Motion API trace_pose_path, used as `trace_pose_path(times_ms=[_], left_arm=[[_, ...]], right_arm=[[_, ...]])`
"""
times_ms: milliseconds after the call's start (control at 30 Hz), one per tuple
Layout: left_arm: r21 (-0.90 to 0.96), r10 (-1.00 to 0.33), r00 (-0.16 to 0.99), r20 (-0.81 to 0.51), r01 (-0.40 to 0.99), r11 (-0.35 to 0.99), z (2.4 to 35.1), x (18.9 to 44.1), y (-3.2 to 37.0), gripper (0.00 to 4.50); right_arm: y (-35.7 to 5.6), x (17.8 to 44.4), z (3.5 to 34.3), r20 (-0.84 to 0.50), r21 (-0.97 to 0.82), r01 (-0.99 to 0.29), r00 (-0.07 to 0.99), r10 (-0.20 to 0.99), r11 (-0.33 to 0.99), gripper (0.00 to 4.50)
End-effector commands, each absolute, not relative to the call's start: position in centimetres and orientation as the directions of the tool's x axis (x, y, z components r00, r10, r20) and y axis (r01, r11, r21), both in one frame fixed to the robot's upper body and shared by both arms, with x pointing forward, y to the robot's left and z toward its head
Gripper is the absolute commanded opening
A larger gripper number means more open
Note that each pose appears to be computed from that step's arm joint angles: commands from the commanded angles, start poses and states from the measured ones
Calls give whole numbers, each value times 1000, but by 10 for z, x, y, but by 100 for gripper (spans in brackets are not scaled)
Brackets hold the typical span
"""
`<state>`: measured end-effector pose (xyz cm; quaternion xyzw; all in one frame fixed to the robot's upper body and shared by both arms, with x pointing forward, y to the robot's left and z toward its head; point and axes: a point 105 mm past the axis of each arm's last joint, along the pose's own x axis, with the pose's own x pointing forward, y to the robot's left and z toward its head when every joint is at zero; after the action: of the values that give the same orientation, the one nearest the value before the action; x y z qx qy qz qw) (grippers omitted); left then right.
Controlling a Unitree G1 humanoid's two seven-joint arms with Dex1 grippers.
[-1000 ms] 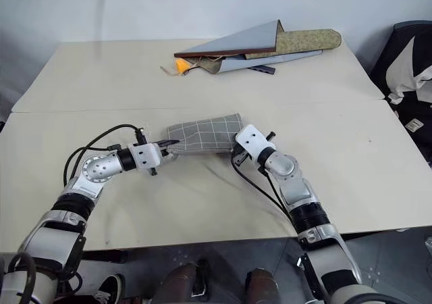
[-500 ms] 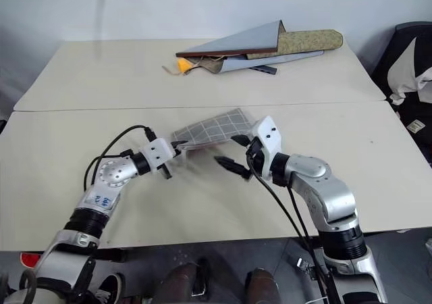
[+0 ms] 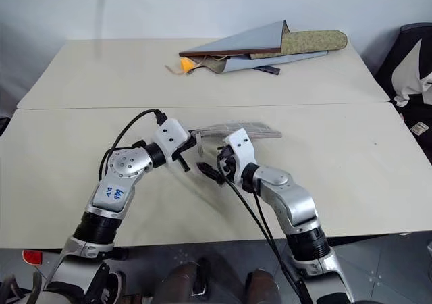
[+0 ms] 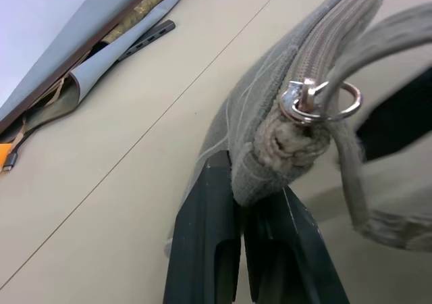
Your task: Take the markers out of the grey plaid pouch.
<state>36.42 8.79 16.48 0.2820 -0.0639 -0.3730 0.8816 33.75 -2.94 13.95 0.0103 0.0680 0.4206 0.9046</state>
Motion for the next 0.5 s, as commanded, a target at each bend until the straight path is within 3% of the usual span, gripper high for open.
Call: trace_pose_path(times_ms=[33,133,500], left_arm=[[627,-720,682,-129,619,474,165,354,80,0],[670,-719,678,-156,607,427,159,353,78,0],[696,-716,684,-140,582,420,160,355,74,0]], right_arm=[[-32,343,152,-52,76,-745,661,748,663,433],[-25,337,157,-25,105,-784,612,790,611,376],[-18,328,157,-11,150,-815,565,825,560,2]])
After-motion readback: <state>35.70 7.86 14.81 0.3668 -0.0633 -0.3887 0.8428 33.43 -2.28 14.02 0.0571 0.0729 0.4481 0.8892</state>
